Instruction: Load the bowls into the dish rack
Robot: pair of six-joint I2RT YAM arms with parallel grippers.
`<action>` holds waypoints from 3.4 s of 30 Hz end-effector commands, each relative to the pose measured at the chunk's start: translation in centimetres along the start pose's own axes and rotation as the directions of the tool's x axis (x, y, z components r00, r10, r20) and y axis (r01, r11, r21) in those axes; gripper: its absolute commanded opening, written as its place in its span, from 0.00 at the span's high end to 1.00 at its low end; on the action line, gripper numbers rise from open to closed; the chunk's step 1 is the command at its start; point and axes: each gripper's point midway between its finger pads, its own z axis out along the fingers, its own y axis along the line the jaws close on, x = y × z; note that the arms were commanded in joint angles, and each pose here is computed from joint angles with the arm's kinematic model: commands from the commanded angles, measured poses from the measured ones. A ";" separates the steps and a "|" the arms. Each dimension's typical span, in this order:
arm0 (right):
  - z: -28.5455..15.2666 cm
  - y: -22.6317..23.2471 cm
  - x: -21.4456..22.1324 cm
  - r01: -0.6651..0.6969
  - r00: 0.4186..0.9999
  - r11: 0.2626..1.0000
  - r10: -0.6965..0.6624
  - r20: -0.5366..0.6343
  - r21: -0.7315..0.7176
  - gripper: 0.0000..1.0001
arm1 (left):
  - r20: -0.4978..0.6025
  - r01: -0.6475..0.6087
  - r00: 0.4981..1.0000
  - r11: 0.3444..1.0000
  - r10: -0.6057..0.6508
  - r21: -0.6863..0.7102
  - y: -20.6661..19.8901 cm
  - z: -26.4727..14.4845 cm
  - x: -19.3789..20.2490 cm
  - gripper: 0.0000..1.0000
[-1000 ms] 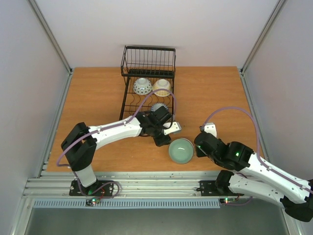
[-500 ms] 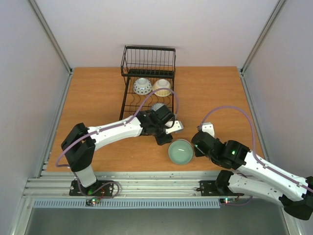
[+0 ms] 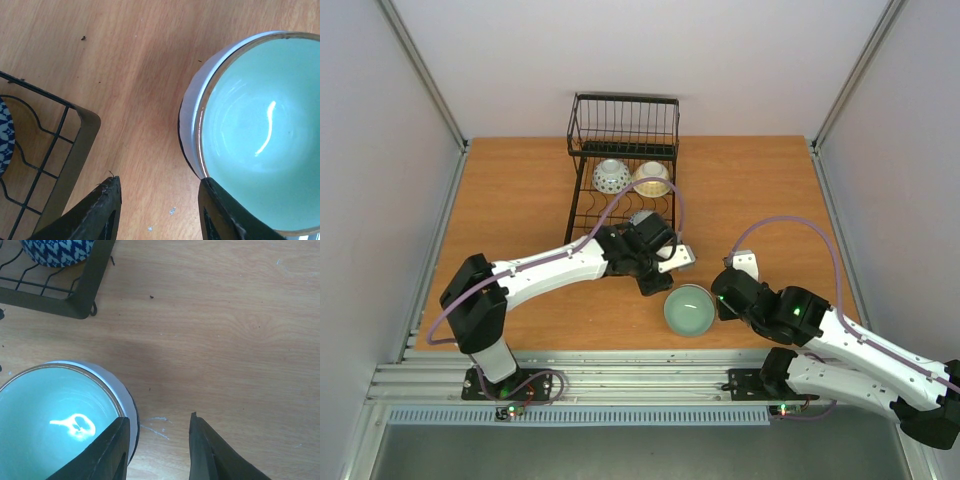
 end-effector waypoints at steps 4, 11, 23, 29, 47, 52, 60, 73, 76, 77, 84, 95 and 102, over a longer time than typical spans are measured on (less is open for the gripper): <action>0.2 -0.2 -0.2 0.011 1.000 1.000 -0.011 0.017 0.022 0.66 | -0.023 -0.022 0.999 0.998 0.024 0.053 -1.6 1.4 0.5 0.56; 0.3 -0.2 -0.2 0.015 1.000 0.999 -0.016 0.015 0.031 0.66 | -0.036 -0.030 0.999 0.997 0.032 0.070 -2.3 1.8 0.7 0.57; 0.2 -0.2 -0.2 0.014 1.000 0.999 -0.015 0.015 0.031 0.66 | -0.082 -0.040 0.995 0.994 0.049 0.102 -3.3 3.4 1.7 0.57; 0.3 -0.2 -0.2 0.018 1.000 0.999 -0.019 0.015 0.032 0.66 | -0.082 -0.046 0.995 0.993 0.055 0.105 -3.6 3.5 1.7 0.86; -0.1 -0.3 -0.4 0.017 1.000 0.999 -0.018 0.026 0.039 0.65 | 0.010 -0.100 0.995 0.991 0.100 0.085 -3.7 -1.0 -0.9 0.99; -0.6 -0.5 -0.6 0.008 0.999 0.999 -0.009 0.037 0.033 0.62 | 0.078 -0.126 0.990 0.991 0.121 0.054 -3.5 -3.5 -2.1 0.99; -1.9 0.0 -1.5 -0.002 0.996 0.999 0.007 0.089 -0.049 0.58 | 0.231 -0.069 0.971 0.997 0.057 0.043 -0.9 -8.2 -3.8 0.99; -6.3 9.1 -5.2 0.069 0.977 0.841 0.052 0.207 -0.537 0.17 | 0.353 0.160 0.904 0.956 -0.243 0.248 5.9 -12.0 -0.4 0.99; -7.4 11.6 -6.0 0.090 0.971 0.759 0.076 0.226 -0.644 0.12 | 0.355 0.176 0.898 0.952 -0.260 0.251 6.3 -11.9 0.2 0.99; -7.6 12.3 -6.1 0.097 0.970 0.739 0.079 0.229 -0.667 0.10 | 0.358 0.176 0.895 0.948 -0.266 0.264 6.2 -12.1 0.2 0.99; -8.4 14.9 -6.6 0.125 0.962 0.631 0.110 0.248 -0.766 0.02 | 0.389 0.105 0.866 0.874 -0.315 0.474 3.8 -14.4 -0.3 0.99; -8.4 13.9 -6.5 0.110 0.950 0.637 0.158 0.269 -0.763 0.01 | 0.424 -0.001 0.843 0.787 -0.332 0.617 1.7 -16.6 -0.2 0.99; -8.5 14.4 -6.4 0.112 0.949 0.609 0.168 0.265 -0.785 0.01 | 0.419 -0.014 0.843 0.765 -0.337 0.644 1.6 -16.1 -0.1 0.99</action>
